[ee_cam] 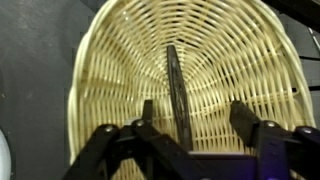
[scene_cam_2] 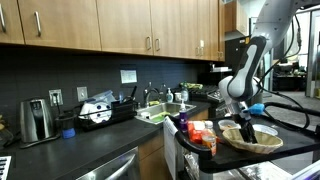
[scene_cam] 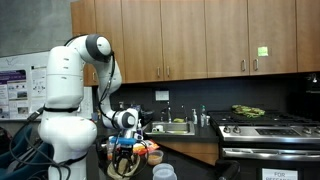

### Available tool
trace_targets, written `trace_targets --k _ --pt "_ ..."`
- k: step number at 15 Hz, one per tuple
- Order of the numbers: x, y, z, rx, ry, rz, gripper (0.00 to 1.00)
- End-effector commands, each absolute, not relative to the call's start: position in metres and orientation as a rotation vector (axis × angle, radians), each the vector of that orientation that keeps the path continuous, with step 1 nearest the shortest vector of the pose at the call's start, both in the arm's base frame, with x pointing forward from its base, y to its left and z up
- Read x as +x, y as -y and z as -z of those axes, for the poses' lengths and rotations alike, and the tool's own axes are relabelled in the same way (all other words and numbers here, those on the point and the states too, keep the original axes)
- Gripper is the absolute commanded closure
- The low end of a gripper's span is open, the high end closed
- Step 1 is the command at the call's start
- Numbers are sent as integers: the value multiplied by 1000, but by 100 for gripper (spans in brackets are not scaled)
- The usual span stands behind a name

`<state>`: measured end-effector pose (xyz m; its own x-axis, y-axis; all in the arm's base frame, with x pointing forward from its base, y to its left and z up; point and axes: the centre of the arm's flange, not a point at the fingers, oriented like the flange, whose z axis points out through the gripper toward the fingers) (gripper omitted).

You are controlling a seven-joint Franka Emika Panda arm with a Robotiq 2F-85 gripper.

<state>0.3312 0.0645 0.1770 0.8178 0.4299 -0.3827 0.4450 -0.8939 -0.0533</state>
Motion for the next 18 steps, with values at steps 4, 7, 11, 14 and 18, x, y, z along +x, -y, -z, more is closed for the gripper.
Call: trace_targets --k 4,7,11,14,18 --pt "314 -61 -174 2930 -698 579 76" --pt "314 -61 -176 2928 -688 577 97" --pt "313 -63 -181 2935 -687 581 96" --pt "313 -62 -193 2938 -685 579 96" --pt "314 -60 -204 2947 -687 591 96"
